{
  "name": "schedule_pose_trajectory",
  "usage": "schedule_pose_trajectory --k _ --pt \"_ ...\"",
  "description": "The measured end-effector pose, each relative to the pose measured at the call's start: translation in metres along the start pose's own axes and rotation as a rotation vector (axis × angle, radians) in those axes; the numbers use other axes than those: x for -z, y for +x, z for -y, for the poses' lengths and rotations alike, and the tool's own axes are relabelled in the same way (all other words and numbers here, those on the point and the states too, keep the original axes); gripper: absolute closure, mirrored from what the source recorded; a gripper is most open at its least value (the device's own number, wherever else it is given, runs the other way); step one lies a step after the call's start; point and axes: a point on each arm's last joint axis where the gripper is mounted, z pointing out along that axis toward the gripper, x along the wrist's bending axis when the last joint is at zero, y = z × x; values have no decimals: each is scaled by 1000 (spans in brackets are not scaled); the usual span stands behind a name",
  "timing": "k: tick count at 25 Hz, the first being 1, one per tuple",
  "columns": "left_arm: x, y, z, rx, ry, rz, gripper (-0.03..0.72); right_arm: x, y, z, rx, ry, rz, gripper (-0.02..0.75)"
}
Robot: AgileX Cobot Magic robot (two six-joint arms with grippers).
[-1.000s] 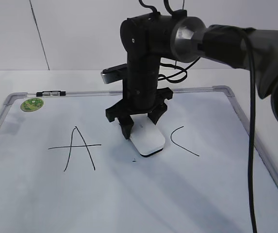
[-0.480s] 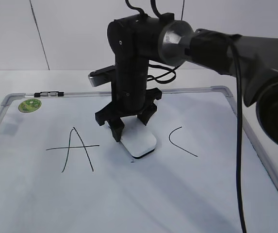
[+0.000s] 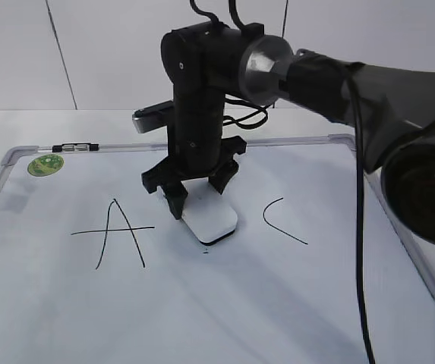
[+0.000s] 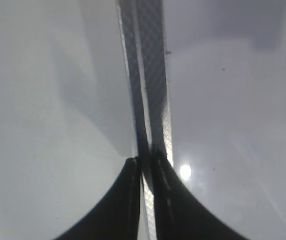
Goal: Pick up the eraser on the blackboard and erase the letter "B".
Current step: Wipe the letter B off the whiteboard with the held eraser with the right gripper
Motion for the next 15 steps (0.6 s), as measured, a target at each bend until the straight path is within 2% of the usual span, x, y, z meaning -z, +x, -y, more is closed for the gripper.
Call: schedule_pose_trajectory --k 7,15 --pt "0 0 0 -1 0 -2 657 -1 -6 -2 -26 -2 -31 189" --pt "0 0 0 1 0 1 657 1 -33 -3 -116 -15 -104 189"
